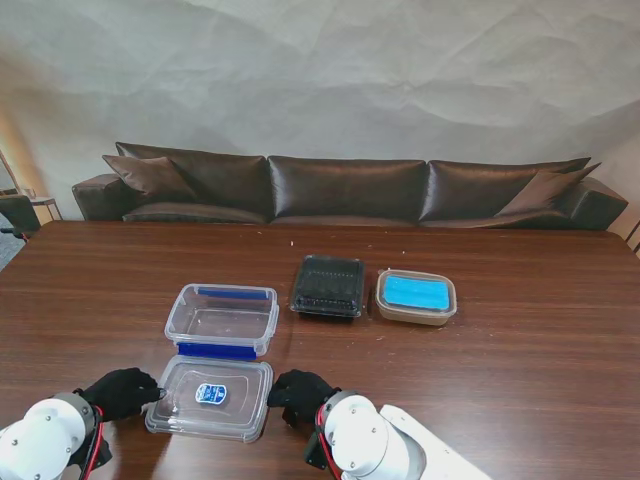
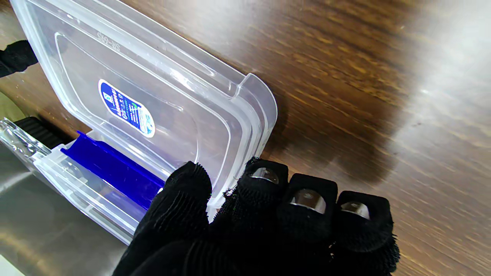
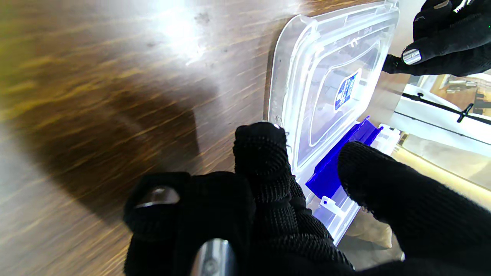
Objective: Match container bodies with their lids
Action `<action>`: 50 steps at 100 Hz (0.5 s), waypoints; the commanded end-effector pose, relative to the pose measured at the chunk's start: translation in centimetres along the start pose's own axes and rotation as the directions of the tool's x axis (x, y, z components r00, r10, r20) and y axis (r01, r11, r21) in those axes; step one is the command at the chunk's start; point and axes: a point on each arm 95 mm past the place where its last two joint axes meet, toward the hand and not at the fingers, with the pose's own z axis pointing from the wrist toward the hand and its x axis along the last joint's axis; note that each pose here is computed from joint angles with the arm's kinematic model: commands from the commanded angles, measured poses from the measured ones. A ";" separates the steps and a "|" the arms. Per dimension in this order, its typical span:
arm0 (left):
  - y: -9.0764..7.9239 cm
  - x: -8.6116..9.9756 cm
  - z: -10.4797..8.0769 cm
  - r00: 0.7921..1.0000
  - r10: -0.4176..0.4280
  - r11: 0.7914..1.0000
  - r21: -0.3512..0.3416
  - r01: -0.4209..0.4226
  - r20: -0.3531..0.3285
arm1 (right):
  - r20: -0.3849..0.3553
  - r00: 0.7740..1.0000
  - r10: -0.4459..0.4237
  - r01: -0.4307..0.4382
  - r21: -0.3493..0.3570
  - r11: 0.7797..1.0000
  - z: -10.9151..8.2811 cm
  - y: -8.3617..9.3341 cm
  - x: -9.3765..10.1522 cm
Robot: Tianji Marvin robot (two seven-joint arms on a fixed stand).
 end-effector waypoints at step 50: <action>0.9 0.8 -1.3 0.999 -0.011 1.000 -0.009 0.011 -0.042 | -0.041 0.997 0.066 -0.065 0.037 0.997 -1.2 -1.7 0.3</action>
